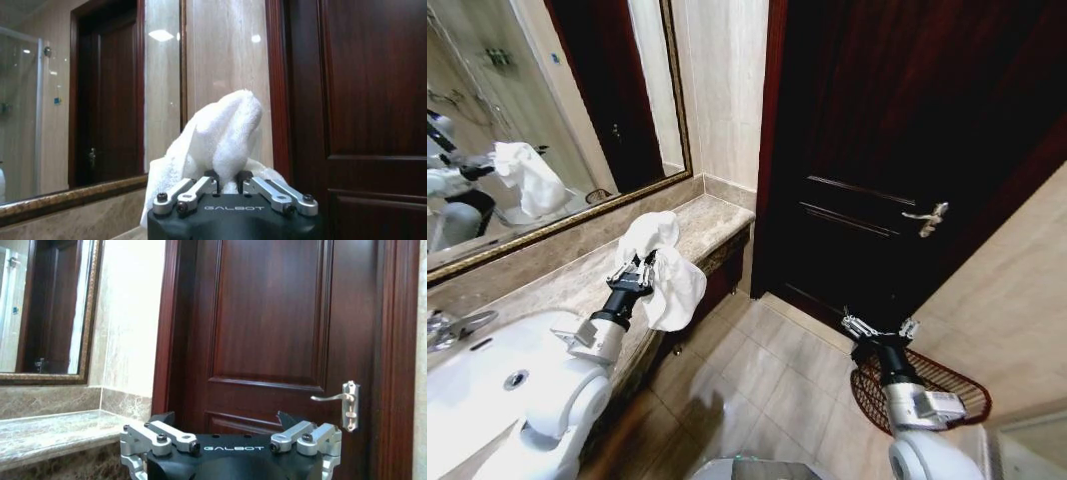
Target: Discard the used towel into the hamper.
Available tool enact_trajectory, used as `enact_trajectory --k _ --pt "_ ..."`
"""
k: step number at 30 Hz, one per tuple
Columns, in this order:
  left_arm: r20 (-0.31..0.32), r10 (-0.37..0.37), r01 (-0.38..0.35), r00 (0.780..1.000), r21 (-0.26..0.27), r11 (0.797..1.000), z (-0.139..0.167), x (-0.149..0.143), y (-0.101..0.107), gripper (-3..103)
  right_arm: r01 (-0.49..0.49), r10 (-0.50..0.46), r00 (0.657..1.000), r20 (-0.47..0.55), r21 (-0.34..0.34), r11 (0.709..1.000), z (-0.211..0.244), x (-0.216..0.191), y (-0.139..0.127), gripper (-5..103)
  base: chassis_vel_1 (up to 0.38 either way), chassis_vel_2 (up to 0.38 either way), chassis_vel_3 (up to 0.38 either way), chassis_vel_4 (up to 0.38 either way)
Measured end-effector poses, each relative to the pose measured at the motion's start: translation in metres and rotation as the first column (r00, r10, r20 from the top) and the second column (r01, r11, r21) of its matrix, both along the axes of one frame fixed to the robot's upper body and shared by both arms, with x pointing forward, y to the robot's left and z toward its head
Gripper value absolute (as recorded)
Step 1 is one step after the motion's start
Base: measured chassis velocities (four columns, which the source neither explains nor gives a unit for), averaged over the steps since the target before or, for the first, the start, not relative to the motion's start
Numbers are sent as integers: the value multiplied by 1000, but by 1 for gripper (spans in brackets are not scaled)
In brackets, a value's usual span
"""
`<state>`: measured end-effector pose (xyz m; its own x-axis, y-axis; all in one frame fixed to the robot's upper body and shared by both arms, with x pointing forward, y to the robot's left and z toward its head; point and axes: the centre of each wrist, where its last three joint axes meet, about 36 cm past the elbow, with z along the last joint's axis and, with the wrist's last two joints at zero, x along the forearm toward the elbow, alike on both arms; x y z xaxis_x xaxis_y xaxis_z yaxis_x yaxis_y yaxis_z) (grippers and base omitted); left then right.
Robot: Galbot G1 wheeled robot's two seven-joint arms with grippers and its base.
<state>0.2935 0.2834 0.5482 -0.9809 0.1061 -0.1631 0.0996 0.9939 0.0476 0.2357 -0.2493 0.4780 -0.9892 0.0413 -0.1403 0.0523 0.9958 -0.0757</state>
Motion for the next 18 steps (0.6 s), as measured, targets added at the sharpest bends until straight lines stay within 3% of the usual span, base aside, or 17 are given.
enact_trajectory --k 9,18 --pt "3 2 -2 1000 -5 1000 -3 2 1 15 0 0 1000 1 -1 1000 -1 2 3 100 112 -110 -112 95" --pt "8 5 -5 1000 -5 1000 -6 4 3 15 5 -5 1000 6 4 1000 -1 2 4 100 7 -3 -4 7"
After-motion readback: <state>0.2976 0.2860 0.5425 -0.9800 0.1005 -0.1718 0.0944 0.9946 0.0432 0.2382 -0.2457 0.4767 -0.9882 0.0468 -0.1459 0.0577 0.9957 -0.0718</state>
